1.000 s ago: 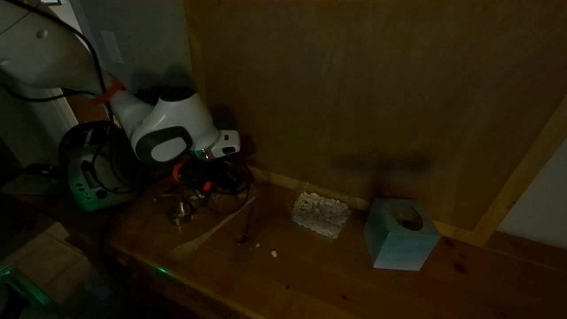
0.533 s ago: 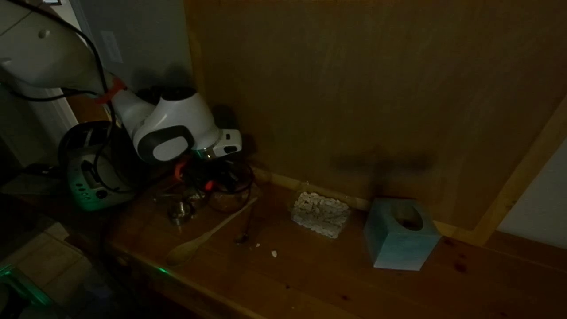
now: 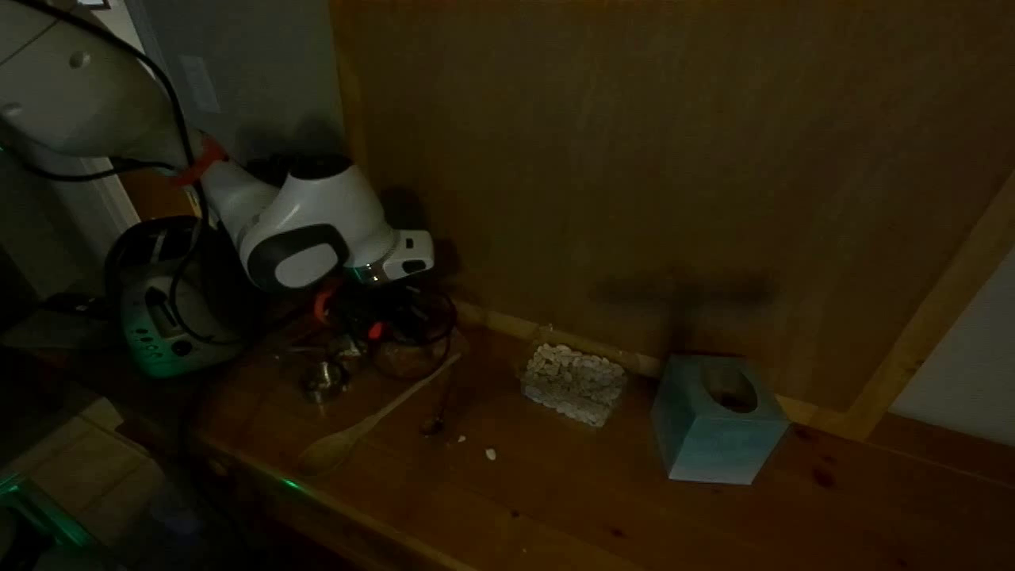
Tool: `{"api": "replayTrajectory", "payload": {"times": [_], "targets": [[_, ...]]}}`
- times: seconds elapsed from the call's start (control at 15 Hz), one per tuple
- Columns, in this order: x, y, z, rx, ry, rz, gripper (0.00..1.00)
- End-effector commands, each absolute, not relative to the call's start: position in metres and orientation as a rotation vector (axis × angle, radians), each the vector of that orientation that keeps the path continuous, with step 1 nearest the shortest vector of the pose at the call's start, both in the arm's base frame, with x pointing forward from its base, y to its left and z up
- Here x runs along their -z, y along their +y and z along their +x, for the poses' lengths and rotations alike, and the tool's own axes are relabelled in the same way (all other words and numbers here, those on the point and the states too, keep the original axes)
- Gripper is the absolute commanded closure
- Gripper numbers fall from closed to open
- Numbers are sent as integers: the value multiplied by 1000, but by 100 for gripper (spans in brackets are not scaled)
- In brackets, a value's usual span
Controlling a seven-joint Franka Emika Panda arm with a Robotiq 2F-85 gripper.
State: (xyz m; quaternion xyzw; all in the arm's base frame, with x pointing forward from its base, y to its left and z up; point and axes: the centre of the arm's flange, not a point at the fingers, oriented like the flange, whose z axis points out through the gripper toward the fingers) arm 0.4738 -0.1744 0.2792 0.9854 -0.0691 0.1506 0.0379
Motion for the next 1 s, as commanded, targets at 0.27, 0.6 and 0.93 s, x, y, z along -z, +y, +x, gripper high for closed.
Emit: {"api": "replayTrajectory", "payload": {"times": [0.27, 0.6, 0.93], "targets": [[-273, -184, 482, -492, -239, 2993, 9], [-262, -188, 481, -459, -249, 2991, 0], [-261, -187, 482, -474, -245, 2980, 18]]}}
